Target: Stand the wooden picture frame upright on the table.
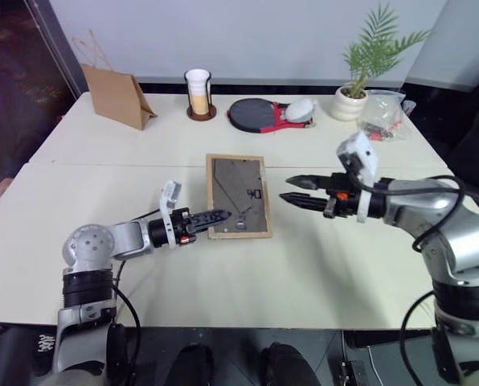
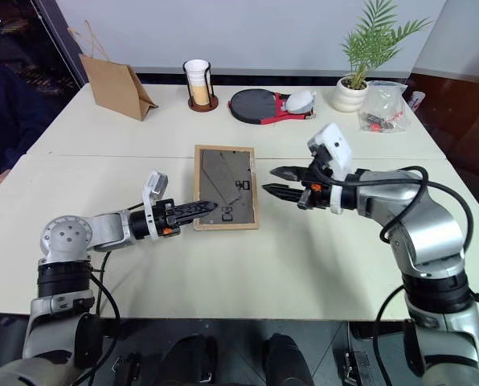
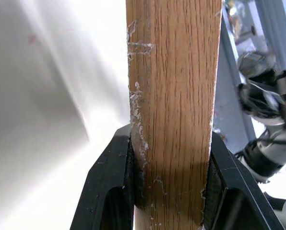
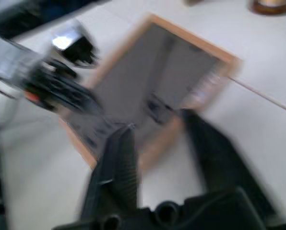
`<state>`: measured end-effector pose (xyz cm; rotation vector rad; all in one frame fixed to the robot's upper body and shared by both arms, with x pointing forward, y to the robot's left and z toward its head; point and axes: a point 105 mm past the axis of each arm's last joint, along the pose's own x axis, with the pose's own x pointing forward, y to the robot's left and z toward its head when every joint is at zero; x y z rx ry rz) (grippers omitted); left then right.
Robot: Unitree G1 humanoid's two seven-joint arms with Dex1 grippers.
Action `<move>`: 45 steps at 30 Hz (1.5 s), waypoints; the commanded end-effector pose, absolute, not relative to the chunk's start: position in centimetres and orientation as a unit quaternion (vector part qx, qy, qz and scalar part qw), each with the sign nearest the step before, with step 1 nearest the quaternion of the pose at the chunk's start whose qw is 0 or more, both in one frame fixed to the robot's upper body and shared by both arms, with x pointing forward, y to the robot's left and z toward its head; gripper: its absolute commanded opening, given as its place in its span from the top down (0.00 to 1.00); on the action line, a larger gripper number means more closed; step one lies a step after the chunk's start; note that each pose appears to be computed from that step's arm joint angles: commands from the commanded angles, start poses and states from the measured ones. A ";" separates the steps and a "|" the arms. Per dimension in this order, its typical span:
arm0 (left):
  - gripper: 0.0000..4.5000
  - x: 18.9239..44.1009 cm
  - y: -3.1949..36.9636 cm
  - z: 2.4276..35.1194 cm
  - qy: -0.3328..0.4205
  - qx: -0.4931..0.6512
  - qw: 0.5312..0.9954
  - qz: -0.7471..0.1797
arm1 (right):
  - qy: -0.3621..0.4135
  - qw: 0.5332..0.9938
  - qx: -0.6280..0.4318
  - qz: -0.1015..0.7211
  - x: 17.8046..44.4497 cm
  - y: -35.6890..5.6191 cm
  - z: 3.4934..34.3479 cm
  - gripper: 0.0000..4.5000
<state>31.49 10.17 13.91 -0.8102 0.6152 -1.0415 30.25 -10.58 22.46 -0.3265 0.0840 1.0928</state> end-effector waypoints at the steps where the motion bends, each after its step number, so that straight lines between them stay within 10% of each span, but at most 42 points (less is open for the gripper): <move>1: 0.77 31.1 9.3 15.3 0.253 -0.345 0.741 -0.517 | 0.032 0.831 -0.130 0.540 30.9 -8.8 23.6 0.15; 3: 0.77 30.6 8.9 15.3 0.253 -0.330 0.736 -0.533 | 0.038 0.827 -0.119 0.548 31.6 -8.1 23.5 0.02; 14: 0.77 28.6 8.0 15.3 0.249 -0.301 0.724 -0.569 | 0.086 0.805 -0.092 0.579 33.2 -6.4 21.6 0.02; 45: 0.77 30.6 9.8 14.2 0.238 -0.352 0.746 -0.513 | 0.045 0.760 -0.095 0.641 27.7 -6.3 24.4 0.02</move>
